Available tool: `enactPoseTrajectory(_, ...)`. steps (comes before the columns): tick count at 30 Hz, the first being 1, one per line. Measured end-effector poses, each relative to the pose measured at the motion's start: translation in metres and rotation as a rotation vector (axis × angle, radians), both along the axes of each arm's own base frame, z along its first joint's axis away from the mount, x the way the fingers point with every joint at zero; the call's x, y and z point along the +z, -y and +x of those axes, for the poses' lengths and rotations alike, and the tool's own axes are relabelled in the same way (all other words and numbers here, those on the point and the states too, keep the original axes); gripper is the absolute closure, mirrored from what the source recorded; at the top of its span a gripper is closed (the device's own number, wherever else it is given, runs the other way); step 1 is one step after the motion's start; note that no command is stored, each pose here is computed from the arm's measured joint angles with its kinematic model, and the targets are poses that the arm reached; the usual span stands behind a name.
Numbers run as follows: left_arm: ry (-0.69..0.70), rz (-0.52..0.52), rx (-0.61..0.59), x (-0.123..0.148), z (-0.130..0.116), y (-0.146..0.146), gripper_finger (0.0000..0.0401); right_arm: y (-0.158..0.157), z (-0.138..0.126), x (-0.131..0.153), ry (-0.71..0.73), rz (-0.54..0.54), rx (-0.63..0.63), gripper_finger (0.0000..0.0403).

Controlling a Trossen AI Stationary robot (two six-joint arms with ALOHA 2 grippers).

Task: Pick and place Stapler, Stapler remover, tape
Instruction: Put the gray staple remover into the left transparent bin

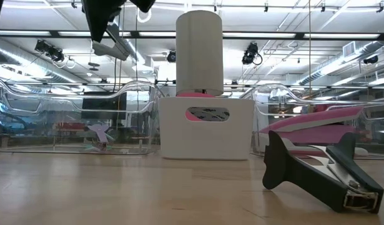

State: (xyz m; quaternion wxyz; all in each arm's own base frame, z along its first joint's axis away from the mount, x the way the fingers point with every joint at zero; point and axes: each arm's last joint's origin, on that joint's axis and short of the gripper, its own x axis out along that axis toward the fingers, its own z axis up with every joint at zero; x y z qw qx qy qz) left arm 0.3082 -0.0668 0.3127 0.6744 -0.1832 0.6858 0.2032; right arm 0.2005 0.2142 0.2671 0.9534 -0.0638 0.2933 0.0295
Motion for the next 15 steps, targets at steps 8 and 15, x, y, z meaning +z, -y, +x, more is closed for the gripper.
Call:
enactPoseTrajectory(8,0.020,0.161,0.092,0.0004,-0.0034,0.0034,0.0388,-0.0006,0.0004,0.0006,0.004,0.071,-0.040,0.0296)
enactPoseTrajectory(15,0.071,0.275,0.180,0.0010,-0.0018,-0.0011,0.0360,-0.0032,0.0014,0.0022,0.002,0.148,-0.039,0.0296)
